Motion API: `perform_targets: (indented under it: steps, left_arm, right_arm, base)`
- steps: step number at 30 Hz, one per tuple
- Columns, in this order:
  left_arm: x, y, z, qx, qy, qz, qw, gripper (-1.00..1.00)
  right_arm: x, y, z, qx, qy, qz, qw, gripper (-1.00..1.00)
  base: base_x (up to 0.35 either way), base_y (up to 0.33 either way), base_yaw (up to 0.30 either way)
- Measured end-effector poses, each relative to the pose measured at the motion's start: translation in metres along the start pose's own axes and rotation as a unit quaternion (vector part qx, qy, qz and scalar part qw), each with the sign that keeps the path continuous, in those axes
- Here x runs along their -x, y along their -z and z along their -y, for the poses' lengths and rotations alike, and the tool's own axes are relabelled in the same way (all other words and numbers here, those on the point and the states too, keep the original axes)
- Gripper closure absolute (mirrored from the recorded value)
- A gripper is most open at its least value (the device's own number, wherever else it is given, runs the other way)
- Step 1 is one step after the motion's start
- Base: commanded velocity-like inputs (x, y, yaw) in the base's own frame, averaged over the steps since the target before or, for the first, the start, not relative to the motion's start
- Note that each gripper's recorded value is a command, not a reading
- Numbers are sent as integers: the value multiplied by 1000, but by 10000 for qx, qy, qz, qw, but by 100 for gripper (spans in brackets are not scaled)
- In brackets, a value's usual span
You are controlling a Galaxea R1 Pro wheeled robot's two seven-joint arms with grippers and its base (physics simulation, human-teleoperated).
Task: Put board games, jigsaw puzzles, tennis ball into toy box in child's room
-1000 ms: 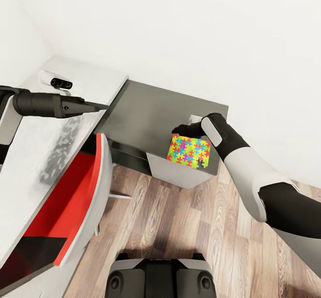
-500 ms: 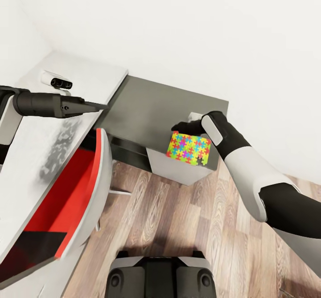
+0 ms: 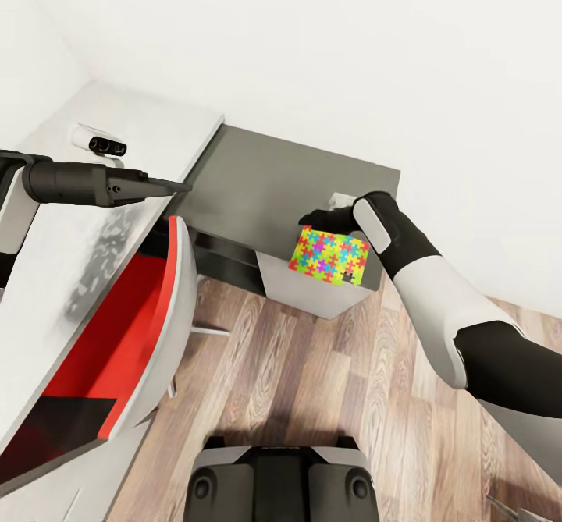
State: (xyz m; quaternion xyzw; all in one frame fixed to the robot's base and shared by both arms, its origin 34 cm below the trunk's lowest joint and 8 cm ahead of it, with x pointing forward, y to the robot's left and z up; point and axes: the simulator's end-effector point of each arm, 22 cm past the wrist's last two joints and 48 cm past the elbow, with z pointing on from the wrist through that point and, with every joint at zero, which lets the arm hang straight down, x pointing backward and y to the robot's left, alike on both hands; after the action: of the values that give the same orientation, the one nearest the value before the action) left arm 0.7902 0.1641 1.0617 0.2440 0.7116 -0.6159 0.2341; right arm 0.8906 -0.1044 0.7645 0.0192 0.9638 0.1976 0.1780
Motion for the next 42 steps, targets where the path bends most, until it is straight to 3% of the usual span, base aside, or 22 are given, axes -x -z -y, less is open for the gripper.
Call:
perform_targets:
  steps: [42]
  left_arm:
    - [2,0,3,-13,-24,7,10000,-100]
  right_arm:
    - [-1,1,2,-16,-19,-24,10000,-100]
  base:
    - [-16,0,-12]
